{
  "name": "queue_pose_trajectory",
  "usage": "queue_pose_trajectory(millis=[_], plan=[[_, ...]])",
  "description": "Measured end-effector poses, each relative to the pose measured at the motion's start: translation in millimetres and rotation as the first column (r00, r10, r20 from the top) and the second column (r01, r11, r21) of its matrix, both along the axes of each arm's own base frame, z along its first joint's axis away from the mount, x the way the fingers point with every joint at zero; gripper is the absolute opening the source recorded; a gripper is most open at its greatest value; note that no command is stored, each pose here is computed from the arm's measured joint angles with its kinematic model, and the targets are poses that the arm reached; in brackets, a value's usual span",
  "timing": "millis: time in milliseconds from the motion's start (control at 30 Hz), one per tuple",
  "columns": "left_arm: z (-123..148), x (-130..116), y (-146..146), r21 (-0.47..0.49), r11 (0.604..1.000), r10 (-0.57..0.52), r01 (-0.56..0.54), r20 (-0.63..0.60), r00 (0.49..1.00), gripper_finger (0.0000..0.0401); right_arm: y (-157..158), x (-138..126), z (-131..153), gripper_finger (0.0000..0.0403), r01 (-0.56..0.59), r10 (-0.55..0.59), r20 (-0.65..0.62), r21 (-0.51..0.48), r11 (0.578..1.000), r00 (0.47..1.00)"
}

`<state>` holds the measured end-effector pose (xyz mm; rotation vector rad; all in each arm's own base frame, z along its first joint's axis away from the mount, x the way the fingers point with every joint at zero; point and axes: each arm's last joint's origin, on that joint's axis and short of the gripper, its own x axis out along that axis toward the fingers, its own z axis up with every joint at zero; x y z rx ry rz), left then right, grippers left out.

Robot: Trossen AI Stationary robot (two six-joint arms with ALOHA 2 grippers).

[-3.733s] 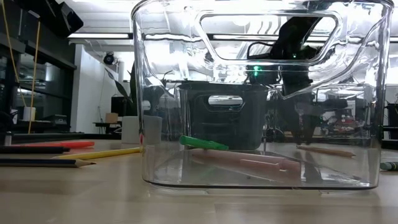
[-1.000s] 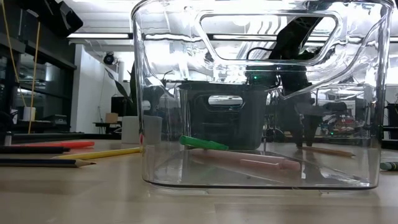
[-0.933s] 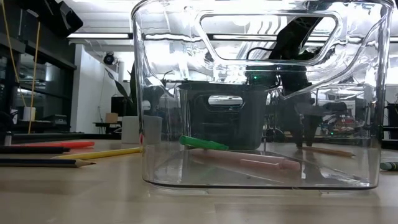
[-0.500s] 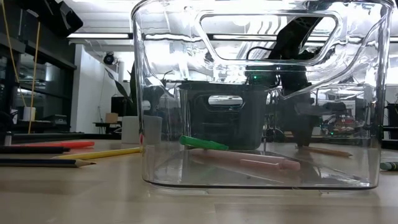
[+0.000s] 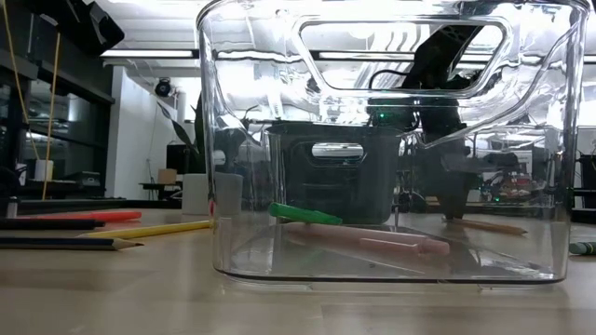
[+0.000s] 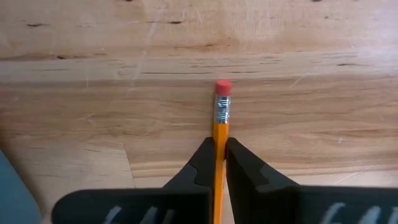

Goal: Sort pens & pencils
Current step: Put the orange pencil into the blue bin

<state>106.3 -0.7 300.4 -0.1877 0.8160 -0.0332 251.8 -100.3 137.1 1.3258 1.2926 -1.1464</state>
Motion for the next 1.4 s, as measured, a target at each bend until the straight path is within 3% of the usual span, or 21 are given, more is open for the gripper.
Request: queue_pose_trajectory(millis=[767,1400], plan=[[0,0,0,0.0,1.0,0.0,0.0,0.001,1.0,0.0145,-6,-10,27,0.0004,0.02,-0.018,0.086,-0.03,0.999,0.996],[1,1,0,0.001,1.0,-0.001,0.001,0.011,1.0,0.0145,-15,-40,83,0.0004,0.066,-0.024,0.297,-0.131,0.989,0.954]])
